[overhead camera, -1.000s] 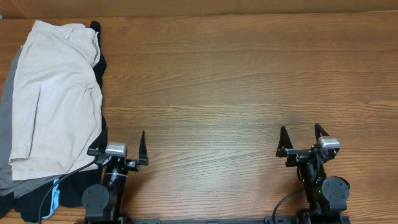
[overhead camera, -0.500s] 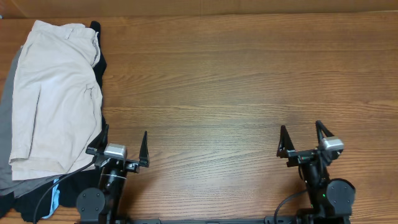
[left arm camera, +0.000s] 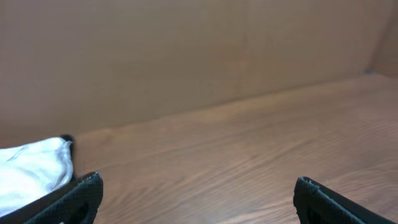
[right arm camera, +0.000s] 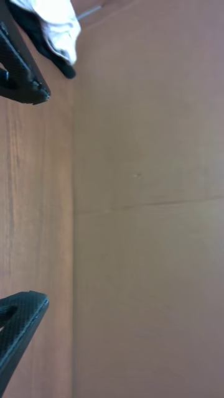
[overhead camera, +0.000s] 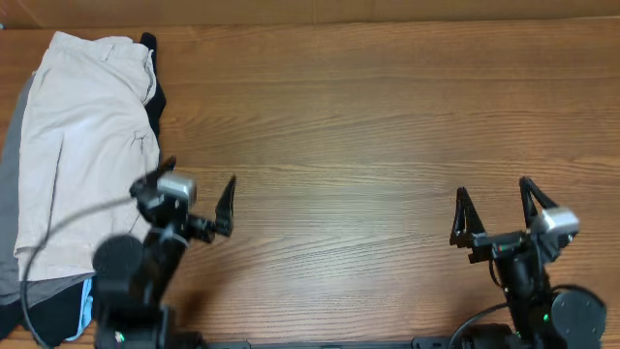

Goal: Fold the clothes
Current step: 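Raise the left gripper and move it over the beige shorts on the pile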

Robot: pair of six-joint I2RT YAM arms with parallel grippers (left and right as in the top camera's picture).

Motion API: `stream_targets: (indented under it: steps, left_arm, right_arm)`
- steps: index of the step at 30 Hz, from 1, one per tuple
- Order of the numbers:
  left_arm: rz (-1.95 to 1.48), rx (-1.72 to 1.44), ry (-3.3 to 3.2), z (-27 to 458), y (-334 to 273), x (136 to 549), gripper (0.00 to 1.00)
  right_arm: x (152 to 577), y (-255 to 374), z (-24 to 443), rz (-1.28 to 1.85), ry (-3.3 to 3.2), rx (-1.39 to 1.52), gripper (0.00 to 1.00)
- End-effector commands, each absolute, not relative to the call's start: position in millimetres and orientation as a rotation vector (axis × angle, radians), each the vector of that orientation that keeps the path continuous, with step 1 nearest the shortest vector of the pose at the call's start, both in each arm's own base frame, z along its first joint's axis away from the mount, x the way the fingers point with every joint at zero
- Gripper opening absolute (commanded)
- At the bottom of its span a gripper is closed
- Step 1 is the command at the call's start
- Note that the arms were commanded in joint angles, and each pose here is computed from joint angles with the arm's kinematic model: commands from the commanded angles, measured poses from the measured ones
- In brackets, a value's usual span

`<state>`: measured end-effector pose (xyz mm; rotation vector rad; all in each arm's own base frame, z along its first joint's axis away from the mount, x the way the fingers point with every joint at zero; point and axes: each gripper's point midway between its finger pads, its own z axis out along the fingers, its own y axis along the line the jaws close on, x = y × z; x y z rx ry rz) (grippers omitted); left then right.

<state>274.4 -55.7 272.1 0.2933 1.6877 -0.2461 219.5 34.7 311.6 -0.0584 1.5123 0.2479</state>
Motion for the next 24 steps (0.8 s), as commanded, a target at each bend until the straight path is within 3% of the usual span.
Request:
stream_targets:
  steps: [1,14,24]
  left_arm:
    - [-0.380,0.374,1.730,305.7,-77.2,290.7,1.00]
    - [-0.478,0.326,2.135,311.1,-77.6,374.5,1.00]
    - [-0.411,0.271,2.269,265.4,-64.9,404.4,1.00]
  right_arm:
    - [225.7,44.7,333.2,0.294,1.542,-0.103,1.00]
    - [295.7,64.0,306.7,0.423,2.003,-0.114,1.00]
    - [353.5,73.8,247.7,0.512,2.326,-0.077,1.00]
